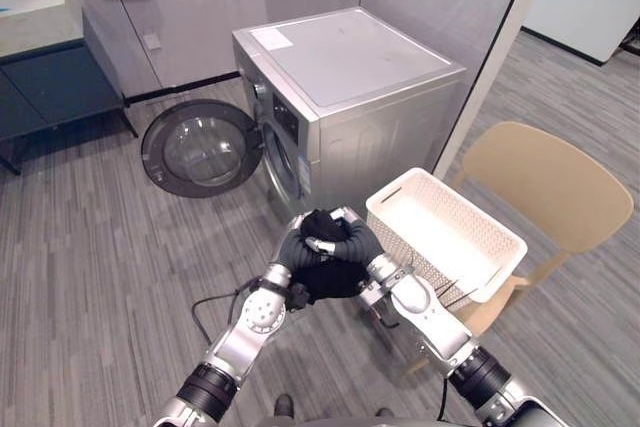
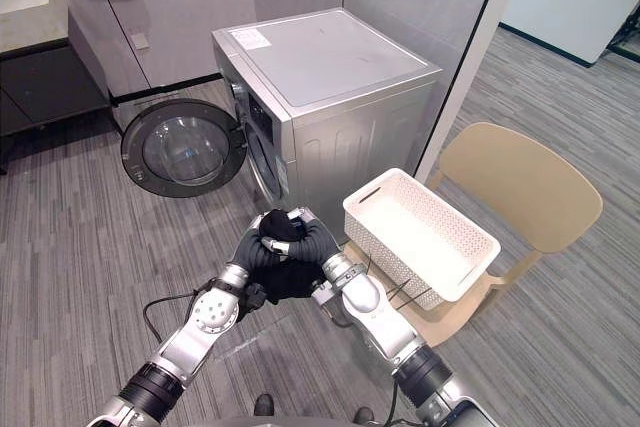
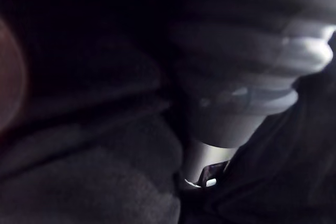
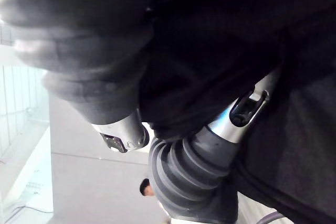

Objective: Pick up the laundry basket with both hands and put the clothes into the washing machine.

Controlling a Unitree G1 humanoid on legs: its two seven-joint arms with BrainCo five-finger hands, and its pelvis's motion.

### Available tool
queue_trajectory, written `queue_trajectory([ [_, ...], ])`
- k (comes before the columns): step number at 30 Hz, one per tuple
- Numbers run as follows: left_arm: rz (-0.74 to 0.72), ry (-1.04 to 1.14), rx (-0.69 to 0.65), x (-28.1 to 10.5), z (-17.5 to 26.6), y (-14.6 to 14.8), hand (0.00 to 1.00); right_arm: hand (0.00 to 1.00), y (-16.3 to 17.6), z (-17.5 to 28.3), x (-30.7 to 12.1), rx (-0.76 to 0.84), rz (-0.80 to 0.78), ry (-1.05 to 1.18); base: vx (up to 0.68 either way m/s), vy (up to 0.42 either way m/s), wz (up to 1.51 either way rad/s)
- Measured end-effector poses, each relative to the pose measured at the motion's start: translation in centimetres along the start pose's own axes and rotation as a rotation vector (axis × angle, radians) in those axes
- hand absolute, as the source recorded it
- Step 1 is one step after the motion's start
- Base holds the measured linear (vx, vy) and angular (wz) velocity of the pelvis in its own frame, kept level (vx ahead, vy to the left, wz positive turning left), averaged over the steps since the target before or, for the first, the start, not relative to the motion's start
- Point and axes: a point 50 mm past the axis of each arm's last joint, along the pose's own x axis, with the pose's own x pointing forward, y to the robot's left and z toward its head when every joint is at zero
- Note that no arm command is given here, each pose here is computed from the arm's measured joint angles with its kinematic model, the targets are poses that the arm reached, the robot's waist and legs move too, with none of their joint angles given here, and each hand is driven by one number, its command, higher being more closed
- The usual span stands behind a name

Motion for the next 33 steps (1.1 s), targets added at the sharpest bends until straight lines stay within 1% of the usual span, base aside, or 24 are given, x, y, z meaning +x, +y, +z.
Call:
queue_trajectory([
  [4, 0.039, 0.029, -0.048, -0.1, -0.3, -0.3, 1.0, 0.0, -1.2, -0.1, -1.1, -0.038, -0.098, -0.004, 0.01, -0.024, -0.03],
  [6, 0.076, 0.082, -0.067, -0.5, -1.3, -0.2, 1.0, 0.0, -2.0, -0.8, -2.3, -0.089, -0.158, 0.028, -0.01, 0.003, -0.07],
  [8, 0.117, 0.157, -0.071, -1.8, -2.8, 0.3, 1.0, 0.0, -2.7, -2.1, -4.4, -0.149, -0.233, 0.103, -0.02, 0.006, -0.08],
  [9, 0.128, 0.173, -0.072, -2.1, -3.2, 0.5, 1.0, 0.0, -2.9, -2.5, -4.9, -0.165, -0.246, 0.125, -0.02, 0.006, -0.06],
  [11, 0.179, 0.254, -0.088, -4.0, -4.6, 1.3, 1.0, 0.0, -4.3, -3.9, -7.5, -0.237, -0.338, 0.224, 0.0, 0.0, 0.0],
  [12, 0.189, 0.278, -0.089, -4.5, -5.1, 1.4, 1.0, 0.0, -4.6, -4.4, -8.1, -0.25, -0.358, 0.252, 0.0, 0.0, 0.0],
  [14, 0.218, 0.38, -0.1, -6.2, -7.0, 1.7, 1.0, 0.0, -5.6, -6.4, -10.3, -0.288, -0.417, 0.379, -0.03, 0.001, 0.09],
  [16, 0.23, 0.466, -0.108, -7.8, -8.4, 1.7, 1.0, 0.0, -6.0, -8.3, -12.4, -0.291, -0.456, 0.499, -0.05, -0.002, 0.23],
  [18, 0.232, 0.601, -0.134, -10.0, -10.5, 1.2, 1.0, 0.0, -6.2, -11.0, -15.1, -0.252, -0.502, 0.671, -0.05, 0.002, 0.55],
  [19, 0.23, 0.614, -0.134, -10.2, -10.6, 1.2, 1.0, 0.0, -6.2, -11.3, -15.4, -0.246, -0.505, 0.688, -0.03, 0.019, 0.76],
  [21, 0.217, 0.703, -0.15, -11.4, -11.8, 0.8, 1.0, 0.0, -5.6, -13.3, -17.7, -0.2, -0.52, 0.832, -0.01, 0.017, 0.93],
  [22, 0.218, 0.719, -0.156, -11.7, -12.0, 0.7, 1.0, 0.0, -5.4, -13.8, -18.3, -0.188, -0.519, 0.866, 0.06, 0.041, 1.21],
  [24, 0.237, 0.802, -0.194, -12.9, -13.0, 0.0, 1.0, 0.0, -4.3, -15.3, -20.3, -0.138, -0.509, 0.993, 0.15, 0.087, 1.18],
  [26, 0.225, 0.874, -0.204, -14.2, -13.7, -0.6, 1.0, 0.0, -3.9, -16.0, -21.1, -0.119, -0.493, 1.053, 0.24, 0.123, 0.76],
  [28, 0.242, 0.932, -0.207, -15.7, -14.3, -0.2, 1.0, 0.0, -3.3, -16.3, -20.2, -0.097, -0.48, 1.053, 0.19, 0.106, 0.4],
  [31, 0.258, 1.01, -0.194, -17.3, -15.2, 0.3, 1.0, 0.0, -2.7, -16.3, -17.5, -0.064, -0.47, 0.992, 0.17, 0.125, 0.24],
  [33, 0.253, 1.03, -0.21, -17.6, -15.2, -0.3, 1.0, 0.0, -2.9, -16.2, -16.9, -0.07, -0.468, 0.978, 0.18, 0.172, 0.29],
])
